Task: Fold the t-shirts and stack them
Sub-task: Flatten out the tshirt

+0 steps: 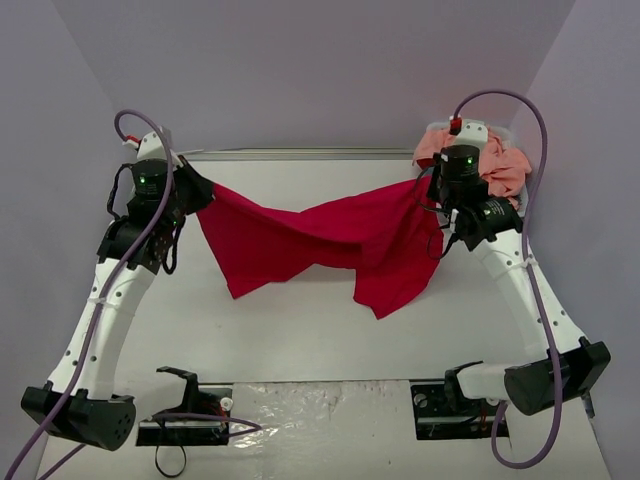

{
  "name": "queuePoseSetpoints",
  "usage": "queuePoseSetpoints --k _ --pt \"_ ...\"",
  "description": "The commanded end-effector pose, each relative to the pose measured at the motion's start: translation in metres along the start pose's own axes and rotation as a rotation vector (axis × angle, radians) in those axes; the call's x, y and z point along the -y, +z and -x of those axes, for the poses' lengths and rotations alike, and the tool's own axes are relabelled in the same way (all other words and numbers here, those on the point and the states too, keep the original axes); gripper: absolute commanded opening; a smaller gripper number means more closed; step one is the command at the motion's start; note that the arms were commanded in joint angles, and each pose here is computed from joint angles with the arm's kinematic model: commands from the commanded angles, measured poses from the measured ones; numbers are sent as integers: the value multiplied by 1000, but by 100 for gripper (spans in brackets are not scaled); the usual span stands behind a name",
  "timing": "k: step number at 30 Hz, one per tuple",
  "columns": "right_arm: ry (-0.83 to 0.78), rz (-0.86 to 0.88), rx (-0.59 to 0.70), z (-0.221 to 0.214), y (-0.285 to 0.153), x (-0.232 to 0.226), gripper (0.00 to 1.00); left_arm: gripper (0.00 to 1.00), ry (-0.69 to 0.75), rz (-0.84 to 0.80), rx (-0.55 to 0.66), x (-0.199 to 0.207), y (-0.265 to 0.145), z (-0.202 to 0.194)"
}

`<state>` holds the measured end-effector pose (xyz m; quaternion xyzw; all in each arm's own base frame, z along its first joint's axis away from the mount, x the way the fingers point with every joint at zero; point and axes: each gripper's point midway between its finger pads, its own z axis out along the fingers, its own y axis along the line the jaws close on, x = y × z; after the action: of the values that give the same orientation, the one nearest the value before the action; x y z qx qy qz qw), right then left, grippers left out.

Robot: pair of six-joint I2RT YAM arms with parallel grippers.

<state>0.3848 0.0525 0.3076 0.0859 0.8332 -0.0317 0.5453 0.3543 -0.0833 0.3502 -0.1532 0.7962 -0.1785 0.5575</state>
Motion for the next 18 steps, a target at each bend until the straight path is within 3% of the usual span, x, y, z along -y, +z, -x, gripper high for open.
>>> queuePoseSetpoints --k 1,7,18 --pt "29 10 83 35 -17 3 0 2 11 -18 79 7 -21 28" --pt "49 33 86 35 -31 4 0 2 14 -36 96 11 -35 35" --pt "5 -41 -75 -45 -8 18 0 2 10 5 42 -13 -24 -4"
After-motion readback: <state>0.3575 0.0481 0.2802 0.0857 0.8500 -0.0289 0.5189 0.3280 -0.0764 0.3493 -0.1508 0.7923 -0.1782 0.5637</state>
